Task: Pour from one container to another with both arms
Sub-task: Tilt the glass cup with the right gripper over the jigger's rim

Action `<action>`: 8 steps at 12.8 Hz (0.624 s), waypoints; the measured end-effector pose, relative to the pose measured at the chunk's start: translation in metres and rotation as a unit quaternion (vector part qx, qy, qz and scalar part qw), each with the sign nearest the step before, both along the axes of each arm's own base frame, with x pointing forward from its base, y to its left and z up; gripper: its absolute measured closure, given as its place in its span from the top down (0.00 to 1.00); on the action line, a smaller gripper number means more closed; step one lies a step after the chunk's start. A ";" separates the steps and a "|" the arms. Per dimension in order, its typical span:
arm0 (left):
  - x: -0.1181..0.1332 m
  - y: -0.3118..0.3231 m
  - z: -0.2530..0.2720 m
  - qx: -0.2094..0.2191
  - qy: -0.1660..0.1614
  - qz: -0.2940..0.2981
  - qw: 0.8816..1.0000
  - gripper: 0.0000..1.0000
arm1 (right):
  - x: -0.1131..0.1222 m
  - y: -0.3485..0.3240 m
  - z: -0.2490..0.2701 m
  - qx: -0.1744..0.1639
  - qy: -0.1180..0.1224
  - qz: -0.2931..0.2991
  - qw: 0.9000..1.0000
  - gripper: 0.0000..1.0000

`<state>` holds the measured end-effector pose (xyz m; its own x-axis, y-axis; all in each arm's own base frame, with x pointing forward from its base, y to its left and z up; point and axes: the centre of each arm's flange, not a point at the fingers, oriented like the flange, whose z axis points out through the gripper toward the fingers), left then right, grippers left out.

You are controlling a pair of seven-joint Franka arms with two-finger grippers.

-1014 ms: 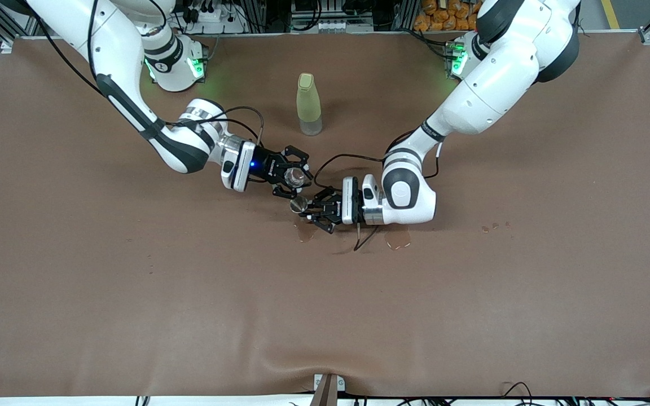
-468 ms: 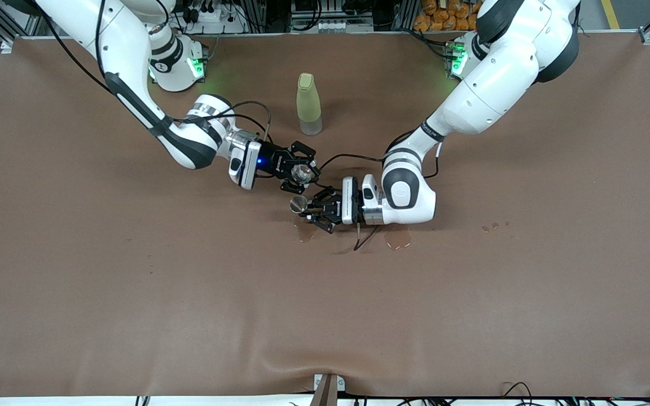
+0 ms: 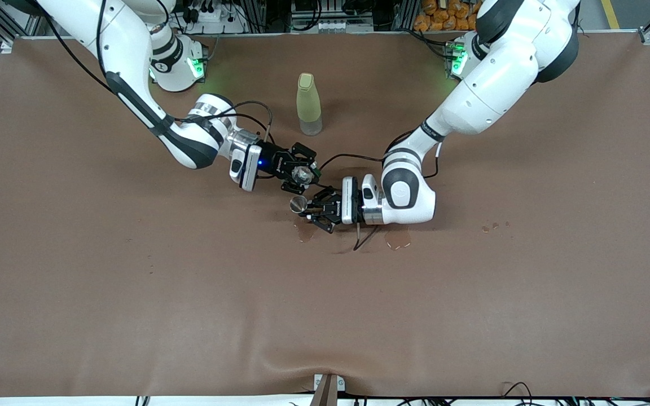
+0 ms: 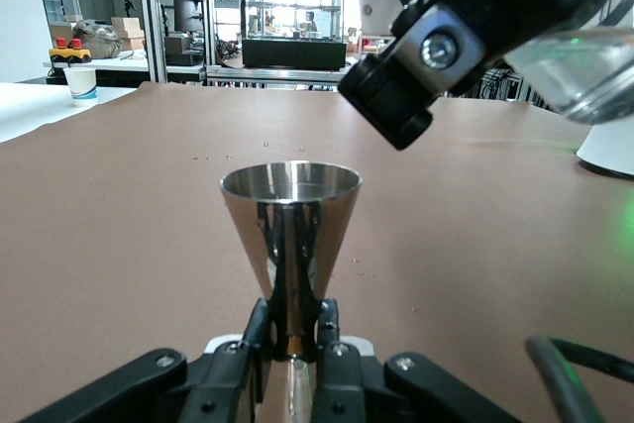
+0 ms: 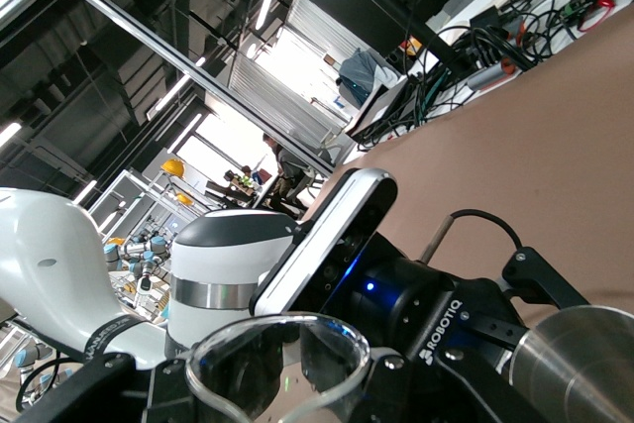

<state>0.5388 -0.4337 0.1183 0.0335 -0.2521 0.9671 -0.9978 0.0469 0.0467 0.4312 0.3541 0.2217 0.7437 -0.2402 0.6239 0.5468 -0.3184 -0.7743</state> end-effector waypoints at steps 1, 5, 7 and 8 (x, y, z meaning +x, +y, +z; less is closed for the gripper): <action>0.001 0.001 -0.001 0.001 0.000 0.001 1.000 0.21 | 0.002 0.001 0.002 -0.004 0.005 -0.001 1.000 0.18; 0.001 0.002 -0.001 0.001 0.000 0.001 1.000 0.21 | 0.004 0.007 0.008 0.007 0.041 -0.005 0.999 0.18; 0.001 0.002 -0.001 0.001 0.000 0.002 1.000 0.21 | 0.005 0.006 0.008 0.006 0.048 -0.009 0.999 0.18; 0.001 0.002 -0.001 0.001 0.001 0.002 1.000 0.21 | 0.005 0.006 0.008 0.007 0.054 -0.011 0.998 0.18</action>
